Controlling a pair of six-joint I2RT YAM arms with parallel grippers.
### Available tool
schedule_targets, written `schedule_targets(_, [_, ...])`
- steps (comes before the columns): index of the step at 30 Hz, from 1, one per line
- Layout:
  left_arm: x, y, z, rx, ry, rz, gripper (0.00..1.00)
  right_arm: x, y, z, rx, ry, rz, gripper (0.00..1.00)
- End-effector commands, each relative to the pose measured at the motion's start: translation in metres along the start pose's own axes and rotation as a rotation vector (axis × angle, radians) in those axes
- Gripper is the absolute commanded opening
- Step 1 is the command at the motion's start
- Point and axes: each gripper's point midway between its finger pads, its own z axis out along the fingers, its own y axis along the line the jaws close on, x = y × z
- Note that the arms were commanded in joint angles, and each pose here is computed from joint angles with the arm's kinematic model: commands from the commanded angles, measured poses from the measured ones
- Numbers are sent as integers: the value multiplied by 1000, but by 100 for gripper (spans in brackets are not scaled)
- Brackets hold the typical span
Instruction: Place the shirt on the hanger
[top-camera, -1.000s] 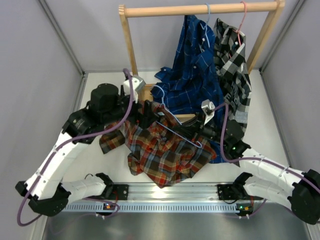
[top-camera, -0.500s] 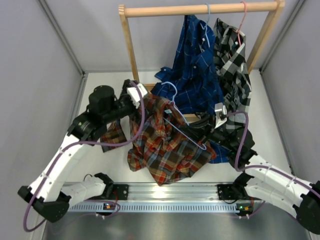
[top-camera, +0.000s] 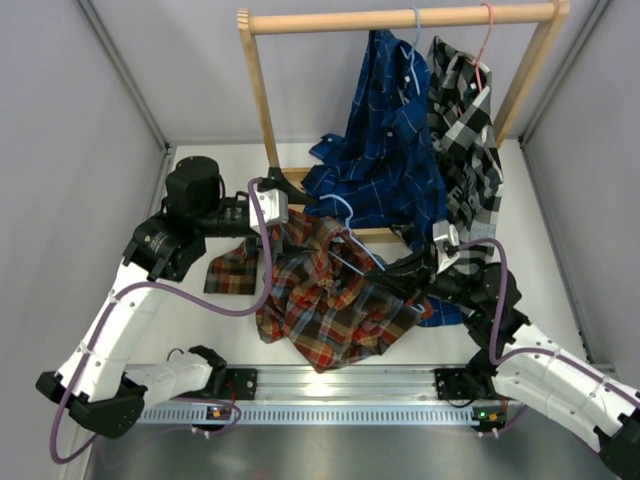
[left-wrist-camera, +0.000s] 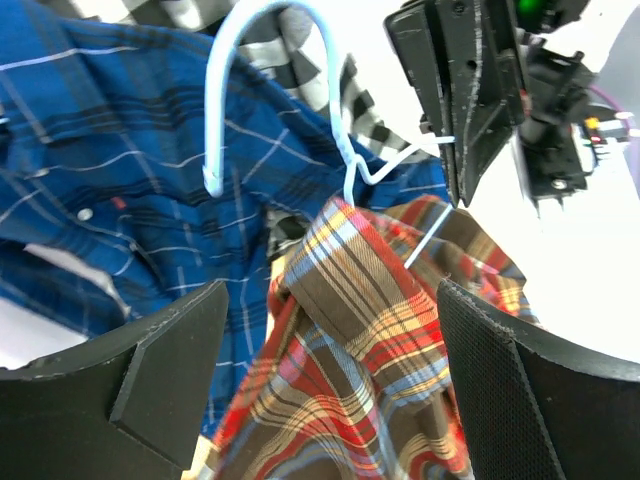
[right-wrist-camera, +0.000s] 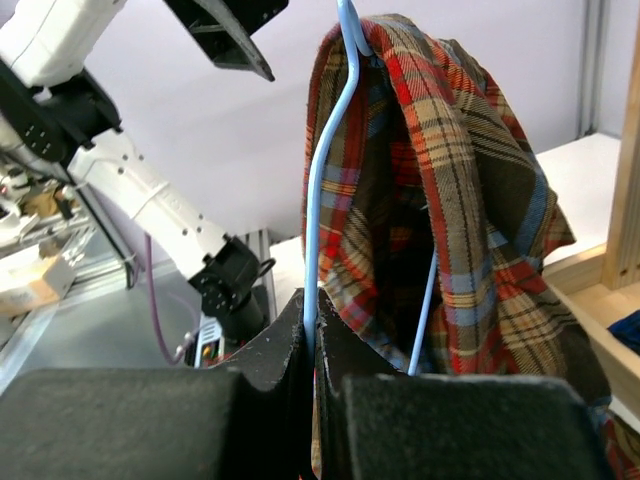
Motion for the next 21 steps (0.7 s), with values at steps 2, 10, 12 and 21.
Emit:
schedule_targets(2, [-15, -20, -5, 98, -62, 49, 89, -25, 27, -3, -102, -18, -87, 0])
schedule_targets(10, [-5, -34, 2, 190, -70, -70, 81, -33, 52, -8, -208, 10, -99, 0])
schedule_targets(12, [-3, -43, 3, 236, -75, -100, 78, -34, 54, -8, -216, 16, -100, 0])
schedule_targets(21, [5, -51, 6, 288, -68, -178, 52, -41, 65, 0, -293, 71, -81, 0])
